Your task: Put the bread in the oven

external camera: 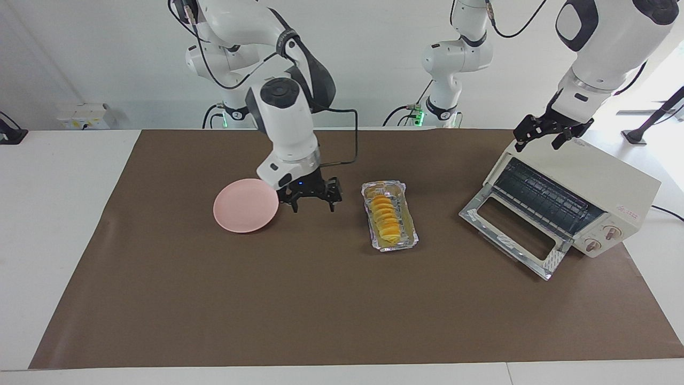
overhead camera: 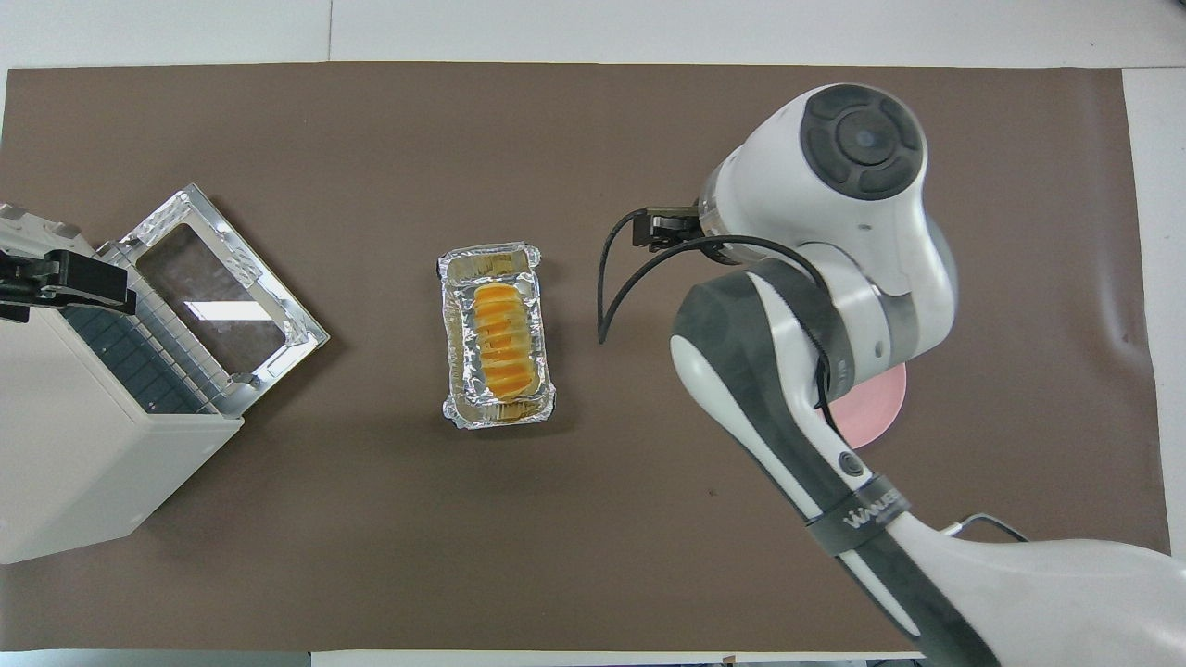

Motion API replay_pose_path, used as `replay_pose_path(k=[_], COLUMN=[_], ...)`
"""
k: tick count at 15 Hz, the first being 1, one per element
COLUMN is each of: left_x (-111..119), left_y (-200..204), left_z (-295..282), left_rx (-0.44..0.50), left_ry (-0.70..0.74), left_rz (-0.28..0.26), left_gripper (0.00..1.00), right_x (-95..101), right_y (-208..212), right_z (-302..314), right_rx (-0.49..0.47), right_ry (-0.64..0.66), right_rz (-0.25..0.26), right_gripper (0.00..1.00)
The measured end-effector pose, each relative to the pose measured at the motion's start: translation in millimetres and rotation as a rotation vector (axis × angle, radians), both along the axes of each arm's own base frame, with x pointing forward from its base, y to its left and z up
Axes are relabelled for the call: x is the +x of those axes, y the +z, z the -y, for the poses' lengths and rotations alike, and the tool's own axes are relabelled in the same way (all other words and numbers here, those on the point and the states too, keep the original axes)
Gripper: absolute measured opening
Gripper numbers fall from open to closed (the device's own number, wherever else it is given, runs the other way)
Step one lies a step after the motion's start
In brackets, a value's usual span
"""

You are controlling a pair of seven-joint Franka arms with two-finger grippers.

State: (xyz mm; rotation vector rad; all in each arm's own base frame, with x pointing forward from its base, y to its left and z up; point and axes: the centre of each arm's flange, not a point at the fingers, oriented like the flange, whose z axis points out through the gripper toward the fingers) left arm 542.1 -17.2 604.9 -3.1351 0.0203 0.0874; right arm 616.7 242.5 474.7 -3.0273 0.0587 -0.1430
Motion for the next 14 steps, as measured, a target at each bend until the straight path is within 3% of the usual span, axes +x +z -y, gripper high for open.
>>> replay_pose_path(k=[3,6,9,14], left_x=[0.0,0.0,0.0,0.0], left_y=[0.0,0.0,0.0,0.0], left_z=[0.0,0.0,0.0,0.0], left_rx=[0.000,0.000,0.000,0.000], left_ry=[0.000,0.000,0.000,0.000], left_rz=[0.000,0.000,0.000,0.000], left_gripper=[1.00,1.00,1.00,1.00], right_x=[14.2,14.4,-1.7,-47.8], right_y=[12.0,25.2,52.8,113.8], right_z=[71.3,117.5,147.4,194.6], right_rx=[-0.029,-0.046,-0.060,-0.074], right_ry=[0.117,0.186,0.215,0.166], right_rz=[-0.002,-0.019,-0.057,-0.125], right_gripper=[1.00,1.00,1.00,1.00])
